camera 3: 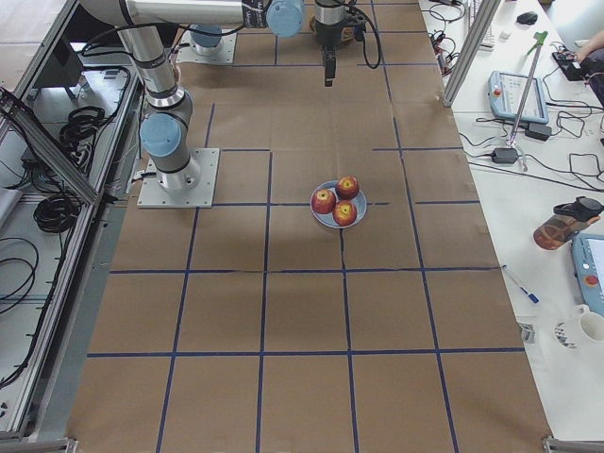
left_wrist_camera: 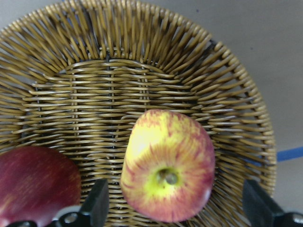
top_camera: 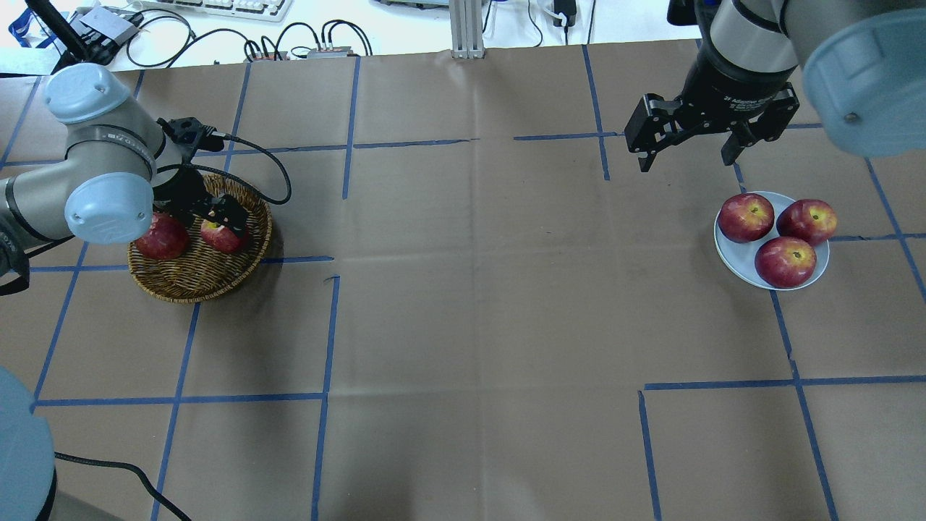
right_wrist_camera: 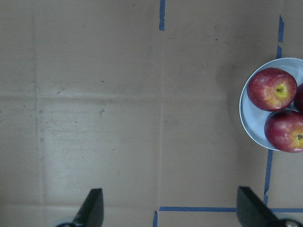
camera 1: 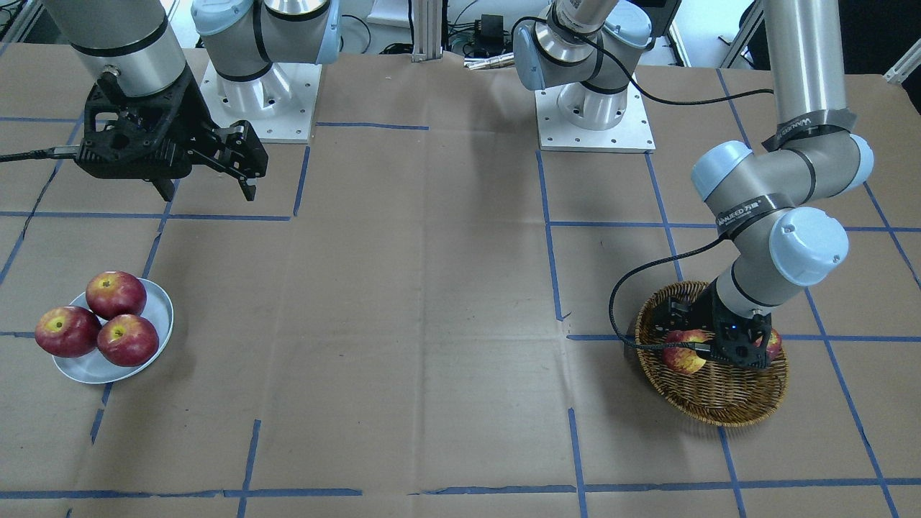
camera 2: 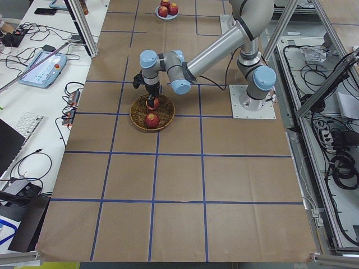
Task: Transfer apple from basket to plate
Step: 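Close the left gripper on the yellow-red apple, then carry the apple with the left gripper toward the table center and set it down, then open and raise the left gripper while the right arm reaches toward the apple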
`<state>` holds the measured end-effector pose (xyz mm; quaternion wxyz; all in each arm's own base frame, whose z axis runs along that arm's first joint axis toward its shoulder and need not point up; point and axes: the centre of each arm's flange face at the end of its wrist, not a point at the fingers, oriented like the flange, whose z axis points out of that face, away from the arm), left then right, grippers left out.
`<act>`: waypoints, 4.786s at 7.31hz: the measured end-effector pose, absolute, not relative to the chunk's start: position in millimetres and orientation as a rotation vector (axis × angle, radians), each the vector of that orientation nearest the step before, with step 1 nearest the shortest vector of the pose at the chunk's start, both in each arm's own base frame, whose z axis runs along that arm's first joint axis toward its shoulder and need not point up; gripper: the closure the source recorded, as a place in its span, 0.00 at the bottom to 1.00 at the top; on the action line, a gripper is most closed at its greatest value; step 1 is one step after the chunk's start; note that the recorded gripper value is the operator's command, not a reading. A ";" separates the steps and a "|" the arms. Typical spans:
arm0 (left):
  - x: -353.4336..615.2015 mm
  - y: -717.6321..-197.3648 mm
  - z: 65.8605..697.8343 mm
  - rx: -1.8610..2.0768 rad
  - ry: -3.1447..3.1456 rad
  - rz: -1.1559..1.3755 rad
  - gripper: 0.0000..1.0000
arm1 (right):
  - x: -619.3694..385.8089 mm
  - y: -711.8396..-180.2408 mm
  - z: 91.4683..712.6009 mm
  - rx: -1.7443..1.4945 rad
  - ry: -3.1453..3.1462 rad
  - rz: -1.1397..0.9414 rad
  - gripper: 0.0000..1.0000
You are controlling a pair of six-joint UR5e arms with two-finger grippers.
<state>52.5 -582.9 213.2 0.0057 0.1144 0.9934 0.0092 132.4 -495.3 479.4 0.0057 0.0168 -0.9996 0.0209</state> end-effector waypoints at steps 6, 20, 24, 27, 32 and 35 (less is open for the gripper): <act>49.7 -594.5 203.6 0.339 3.092 -0.046 0.65 | 132.5 -495.3 479.4 0.053 -3.129 0.066 0.00; -384.6 -557.6 187.0 0.042 3.138 -0.074 0.01 | 132.5 -495.3 479.3 0.055 -3.129 0.065 0.00; -383.4 -551.3 221.7 0.035 3.146 -0.106 0.01 | 132.5 -495.3 478.5 0.055 -3.129 0.062 0.00; -319.3 -533.8 359.6 0.047 3.138 -0.099 0.01 | 132.5 -495.6 478.0 0.055 -3.129 0.061 0.00; -188.5 -478.1 478.2 0.265 3.108 -0.009 0.01 | 146.1 -505.5 465.9 0.025 -3.129 0.055 0.00; -184.9 -477.7 477.2 0.265 3.115 0.002 0.01 | 237.7 -531.1 412.7 -0.046 -3.135 0.140 0.00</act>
